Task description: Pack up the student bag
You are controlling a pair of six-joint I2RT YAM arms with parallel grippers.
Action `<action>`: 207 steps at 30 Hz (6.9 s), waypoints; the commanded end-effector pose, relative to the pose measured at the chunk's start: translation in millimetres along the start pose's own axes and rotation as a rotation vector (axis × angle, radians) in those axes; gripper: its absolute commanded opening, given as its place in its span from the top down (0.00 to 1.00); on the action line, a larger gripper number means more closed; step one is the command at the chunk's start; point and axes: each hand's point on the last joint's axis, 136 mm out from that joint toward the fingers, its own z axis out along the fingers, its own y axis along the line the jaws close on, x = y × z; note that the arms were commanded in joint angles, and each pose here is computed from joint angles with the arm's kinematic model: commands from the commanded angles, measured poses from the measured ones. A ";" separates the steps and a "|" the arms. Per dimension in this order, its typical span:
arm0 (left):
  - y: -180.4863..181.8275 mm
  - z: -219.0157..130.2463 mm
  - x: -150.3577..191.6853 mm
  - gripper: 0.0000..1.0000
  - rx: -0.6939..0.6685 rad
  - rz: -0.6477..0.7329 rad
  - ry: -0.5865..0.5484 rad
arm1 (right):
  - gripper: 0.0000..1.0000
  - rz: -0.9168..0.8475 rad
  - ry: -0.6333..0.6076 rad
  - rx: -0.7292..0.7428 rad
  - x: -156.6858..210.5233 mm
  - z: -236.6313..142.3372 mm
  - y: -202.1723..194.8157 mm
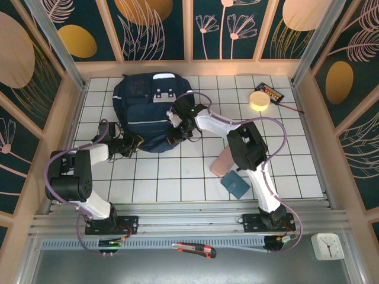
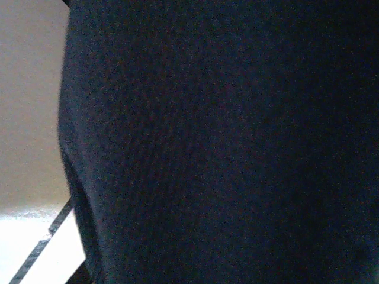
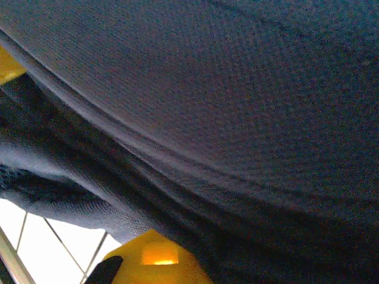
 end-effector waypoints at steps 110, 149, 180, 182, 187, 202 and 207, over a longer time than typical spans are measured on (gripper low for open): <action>-48.9 45.2 108.4 1.00 -0.408 1.784 0.103 | 1.00 0.295 -0.651 0.018 -106.5 -168.6 -181.5; -98.4 15.0 114.1 1.00 -0.326 1.834 0.014 | 0.38 -0.473 -0.369 0.048 -10.6 -44.8 -86.9; -65.3 7.4 128.6 1.00 -0.284 1.857 0.108 | 1.00 -0.321 -0.405 0.151 -47.9 -65.6 -140.8; -67.3 8.4 131.3 1.00 -0.262 1.847 0.108 | 0.71 -0.313 -0.405 0.112 -44.7 -66.1 -133.6; -87.1 8.2 131.2 0.63 -0.224 1.794 0.045 | 0.30 -0.296 -0.457 0.025 -26.0 -94.7 -102.3; -91.5 -17.1 77.0 0.34 -0.348 1.783 -0.123 | 0.11 -0.688 -0.482 0.002 -35.9 -106.9 -68.7; -83.6 -8.2 69.6 0.35 -0.390 1.869 -0.128 | 0.12 -0.774 -0.471 0.059 -52.2 -87.8 -73.0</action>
